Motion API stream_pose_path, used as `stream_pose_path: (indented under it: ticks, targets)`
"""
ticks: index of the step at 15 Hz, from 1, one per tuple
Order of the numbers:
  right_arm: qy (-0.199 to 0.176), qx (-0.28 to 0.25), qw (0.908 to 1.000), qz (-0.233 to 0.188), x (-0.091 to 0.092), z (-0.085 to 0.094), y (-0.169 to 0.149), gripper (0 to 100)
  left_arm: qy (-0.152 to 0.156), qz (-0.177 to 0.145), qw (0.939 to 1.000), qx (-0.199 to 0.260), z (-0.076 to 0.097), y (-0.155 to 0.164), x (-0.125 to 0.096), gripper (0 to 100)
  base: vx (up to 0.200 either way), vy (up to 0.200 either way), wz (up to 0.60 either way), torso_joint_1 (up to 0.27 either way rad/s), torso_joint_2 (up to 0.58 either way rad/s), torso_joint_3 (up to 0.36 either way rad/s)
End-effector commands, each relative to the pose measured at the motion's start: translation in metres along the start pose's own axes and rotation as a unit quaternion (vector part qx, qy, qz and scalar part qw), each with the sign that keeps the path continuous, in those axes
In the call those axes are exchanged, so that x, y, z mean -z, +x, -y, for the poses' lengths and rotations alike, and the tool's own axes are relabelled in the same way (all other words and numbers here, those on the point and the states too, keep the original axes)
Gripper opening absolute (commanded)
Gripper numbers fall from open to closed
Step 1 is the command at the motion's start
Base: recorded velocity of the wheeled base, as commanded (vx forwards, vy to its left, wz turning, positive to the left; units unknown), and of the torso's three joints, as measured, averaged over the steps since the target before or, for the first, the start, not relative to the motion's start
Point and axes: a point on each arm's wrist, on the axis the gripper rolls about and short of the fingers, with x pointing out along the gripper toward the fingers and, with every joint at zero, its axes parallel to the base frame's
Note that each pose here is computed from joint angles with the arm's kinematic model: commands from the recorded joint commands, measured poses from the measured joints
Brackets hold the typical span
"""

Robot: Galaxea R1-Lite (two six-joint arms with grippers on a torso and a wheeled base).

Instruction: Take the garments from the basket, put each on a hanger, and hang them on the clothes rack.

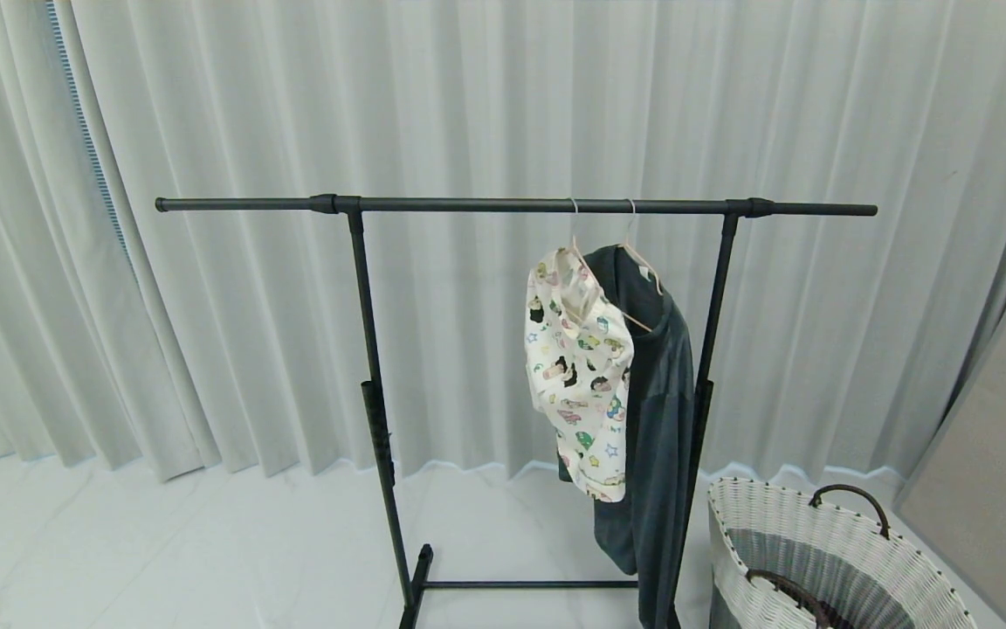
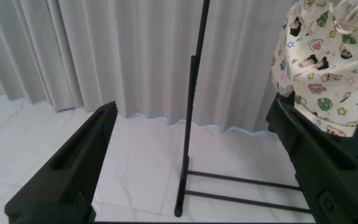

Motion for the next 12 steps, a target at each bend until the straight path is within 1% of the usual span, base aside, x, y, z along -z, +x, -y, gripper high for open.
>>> stream_pose_path:
  ticks: [1,9,12]
  targets:
    - [0.000,0.000,1.0000,0.000,0.0000,0.0000,0.0000,100,0.000,-0.001,1.0000,-0.001,0.0000,0.0001,0.0000,100,0.000,0.000,0.00,0.000,0.00,0.000]
    - [-0.001,0.000,1.0000,0.000,0.0000,0.0000,0.0000,100,0.000,0.000,1.0000,-0.001,0.0000,0.0001,-0.0002,100,0.000,0.000,0.00,0.000,0.00,0.000]
    - [-0.008,0.000,1.0000,-0.001,0.0001,0.0000,0.0000,100,0.000,-0.001,1.0000,-0.001,0.0000,0.0001,0.0000,100,0.000,0.000,0.00,0.000,0.00,0.000]
